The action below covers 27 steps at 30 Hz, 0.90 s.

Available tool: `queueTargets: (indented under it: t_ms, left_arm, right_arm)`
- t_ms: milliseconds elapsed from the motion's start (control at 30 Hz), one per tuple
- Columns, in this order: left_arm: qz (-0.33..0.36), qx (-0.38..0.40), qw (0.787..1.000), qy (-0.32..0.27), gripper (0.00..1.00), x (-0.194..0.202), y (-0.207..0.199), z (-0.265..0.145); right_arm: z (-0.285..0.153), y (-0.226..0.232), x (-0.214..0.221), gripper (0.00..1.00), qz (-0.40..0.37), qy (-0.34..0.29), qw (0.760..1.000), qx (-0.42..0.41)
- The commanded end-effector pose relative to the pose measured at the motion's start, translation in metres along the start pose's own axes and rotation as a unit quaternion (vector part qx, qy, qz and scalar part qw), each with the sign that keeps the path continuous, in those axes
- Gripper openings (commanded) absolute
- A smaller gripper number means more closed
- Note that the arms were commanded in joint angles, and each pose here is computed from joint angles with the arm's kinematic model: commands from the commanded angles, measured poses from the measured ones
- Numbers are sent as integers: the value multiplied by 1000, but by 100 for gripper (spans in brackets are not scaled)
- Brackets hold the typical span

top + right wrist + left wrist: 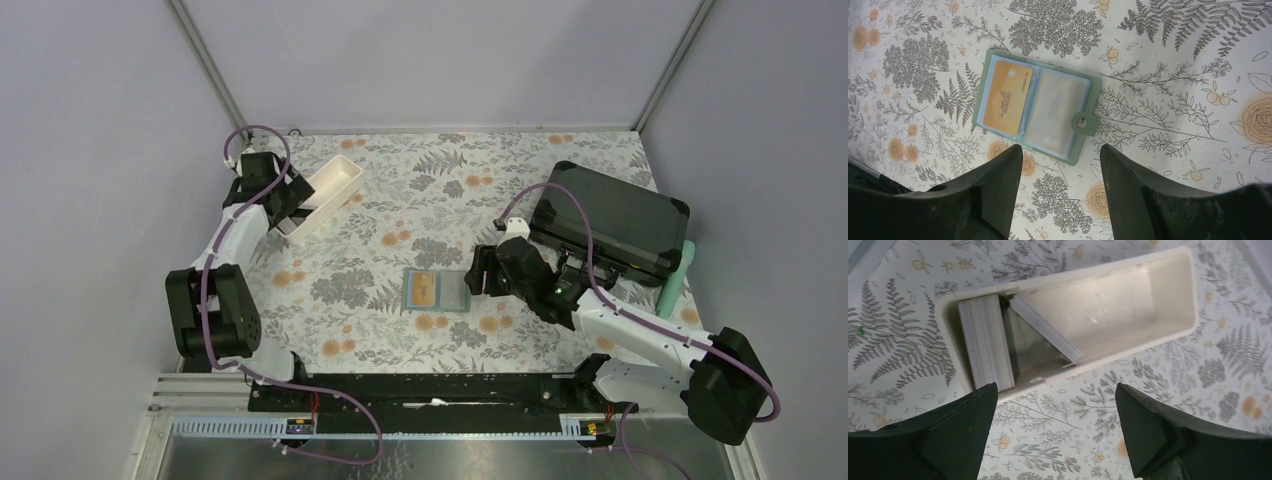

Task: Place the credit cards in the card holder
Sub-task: Pick up the credit card from the storage box.

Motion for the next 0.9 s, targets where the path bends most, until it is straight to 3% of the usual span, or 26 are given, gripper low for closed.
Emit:
queueTargets:
  t_ms: [0, 867]
  left_arm:
    - [6, -36, 998, -49, 93, -25, 6, 8]
    - [-5, -39, 999, -22, 95, -37, 19, 46]
  right_arm:
    - [0, 4, -6, 66, -3, -17, 1000, -21]
    - [7, 11, 5, 65, 21, 5, 999, -42]
Point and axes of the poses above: each gripper's point midway between its finger pads, its own z axis out along the fingers, its own y axis along the line the jaws close on, x = y × z, the point moved 4 cm from there along -z, back along the fingers, and after that the axes turned 8 degrees about -z, right-handed, at the moved point
